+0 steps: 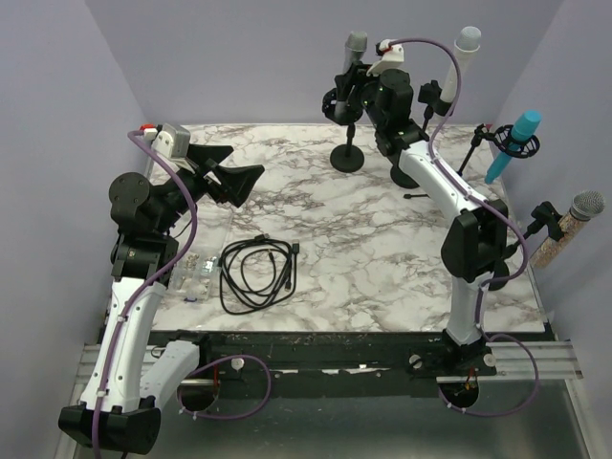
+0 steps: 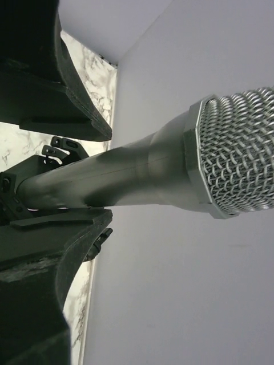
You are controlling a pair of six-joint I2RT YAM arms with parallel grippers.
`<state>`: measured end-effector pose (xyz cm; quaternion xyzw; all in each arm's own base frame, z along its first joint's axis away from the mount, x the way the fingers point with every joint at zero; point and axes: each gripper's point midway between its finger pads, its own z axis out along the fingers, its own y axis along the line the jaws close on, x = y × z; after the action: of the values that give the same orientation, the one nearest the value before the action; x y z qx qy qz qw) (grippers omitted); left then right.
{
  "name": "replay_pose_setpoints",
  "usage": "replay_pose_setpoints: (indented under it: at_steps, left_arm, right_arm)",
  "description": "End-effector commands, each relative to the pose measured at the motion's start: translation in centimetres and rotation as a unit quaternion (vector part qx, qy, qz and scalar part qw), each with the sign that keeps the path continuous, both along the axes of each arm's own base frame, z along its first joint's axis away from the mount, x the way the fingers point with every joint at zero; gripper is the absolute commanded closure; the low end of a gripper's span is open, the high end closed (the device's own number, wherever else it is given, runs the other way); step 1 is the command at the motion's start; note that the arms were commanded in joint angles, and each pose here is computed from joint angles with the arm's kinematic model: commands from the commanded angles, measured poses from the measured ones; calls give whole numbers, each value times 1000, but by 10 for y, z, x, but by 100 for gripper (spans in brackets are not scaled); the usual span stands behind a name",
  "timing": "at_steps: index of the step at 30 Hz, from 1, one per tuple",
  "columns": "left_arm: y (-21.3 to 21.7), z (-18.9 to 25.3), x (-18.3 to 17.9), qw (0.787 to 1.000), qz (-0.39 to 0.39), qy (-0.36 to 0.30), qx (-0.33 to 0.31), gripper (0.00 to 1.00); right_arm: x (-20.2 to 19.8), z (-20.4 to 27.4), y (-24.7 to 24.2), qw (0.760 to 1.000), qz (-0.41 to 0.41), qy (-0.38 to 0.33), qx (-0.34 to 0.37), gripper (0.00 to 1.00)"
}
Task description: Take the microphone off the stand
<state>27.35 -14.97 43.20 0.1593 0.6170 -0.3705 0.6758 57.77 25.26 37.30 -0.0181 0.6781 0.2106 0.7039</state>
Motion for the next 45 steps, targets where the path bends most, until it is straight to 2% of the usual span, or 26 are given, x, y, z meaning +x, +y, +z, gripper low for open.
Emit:
replay_pose_setpoints:
  at_steps: [1,5,18,31,39,45]
  left_arm:
    - [-2,0,-1,1000,-5,-5,1,1]
    - [-1,-1,2,1000,0,-1,-1,1]
    - [-2,-7,7,1000,1,7,-3,2]
    - [-2,-7,6,1000,0,9,-5,1]
    - [-2,-5,4,1000,0,8,-7,2]
    - [-4,-6,4,1000,-3,12,-8,1]
  right_arm:
    - [11,8,-3,999,-24,-22,-2,46]
    - [14,5,-5,999,-31,-25,-8,56]
    - [10,38,-11,997,-40,-65,-24,77]
    - [-28,98,-15,995,-8,-101,-3,88]
    - [-69,104,-7,995,56,-63,50,95]
    - [-104,80,11,988,136,11,76,99]
